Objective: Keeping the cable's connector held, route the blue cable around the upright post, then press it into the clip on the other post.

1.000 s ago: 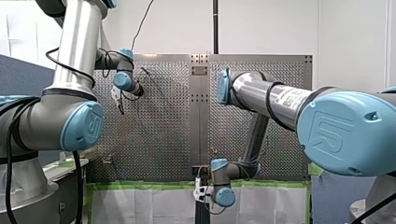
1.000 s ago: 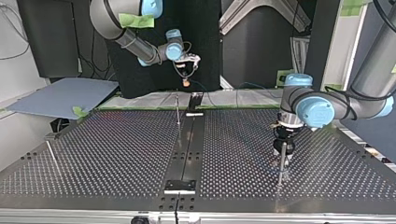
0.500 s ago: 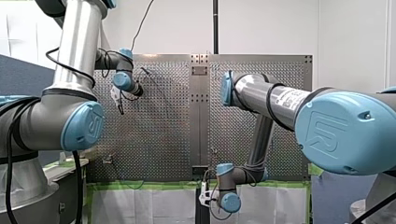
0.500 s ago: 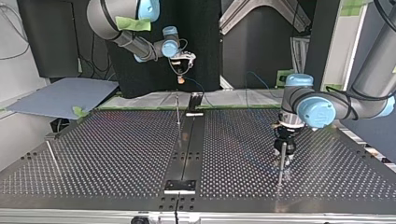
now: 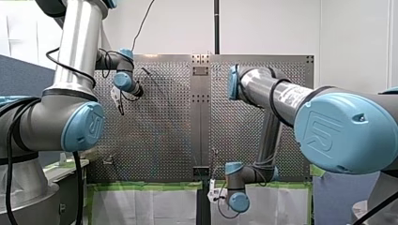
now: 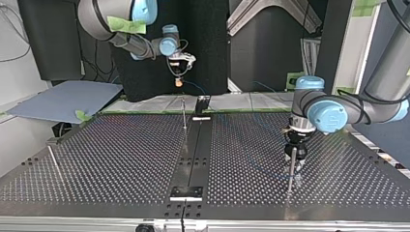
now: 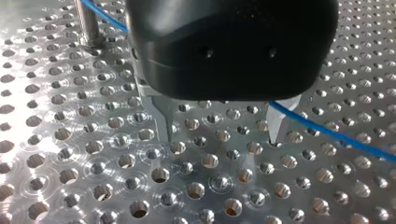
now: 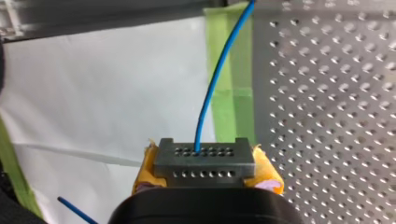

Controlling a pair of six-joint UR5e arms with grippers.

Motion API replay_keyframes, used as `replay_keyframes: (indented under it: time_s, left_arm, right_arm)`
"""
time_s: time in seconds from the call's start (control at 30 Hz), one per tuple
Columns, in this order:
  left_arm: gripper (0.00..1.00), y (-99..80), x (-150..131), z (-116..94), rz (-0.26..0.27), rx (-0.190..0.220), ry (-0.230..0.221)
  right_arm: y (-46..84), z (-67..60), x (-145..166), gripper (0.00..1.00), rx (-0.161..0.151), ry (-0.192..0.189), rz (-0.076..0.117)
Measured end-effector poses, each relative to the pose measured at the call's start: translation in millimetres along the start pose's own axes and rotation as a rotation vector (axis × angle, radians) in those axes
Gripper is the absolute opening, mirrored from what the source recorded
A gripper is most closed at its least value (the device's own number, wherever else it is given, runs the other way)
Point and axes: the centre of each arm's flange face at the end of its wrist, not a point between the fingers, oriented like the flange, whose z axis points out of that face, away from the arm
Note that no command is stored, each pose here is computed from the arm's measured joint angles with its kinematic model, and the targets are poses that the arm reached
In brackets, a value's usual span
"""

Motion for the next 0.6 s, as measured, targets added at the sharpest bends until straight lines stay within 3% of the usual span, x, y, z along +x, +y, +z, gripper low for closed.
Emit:
replay_keyframes:
  time_s: [0.27, 0.6]
  left_arm:
    - [0.99, 1.6, 1.3, -2.4, -0.002, -0.032, 0.007]
    - [0.99, 0.5, 2.1, -3.3, -0.013, -0.037, 0.010]
  right_arm:
    - [-0.7, -25.5, -10.0, 0.00, 0.008, 0.011, -0.036]
    - [9.4, -59.5, -20.4, 0.00, 0.000, 0.025, -0.039]
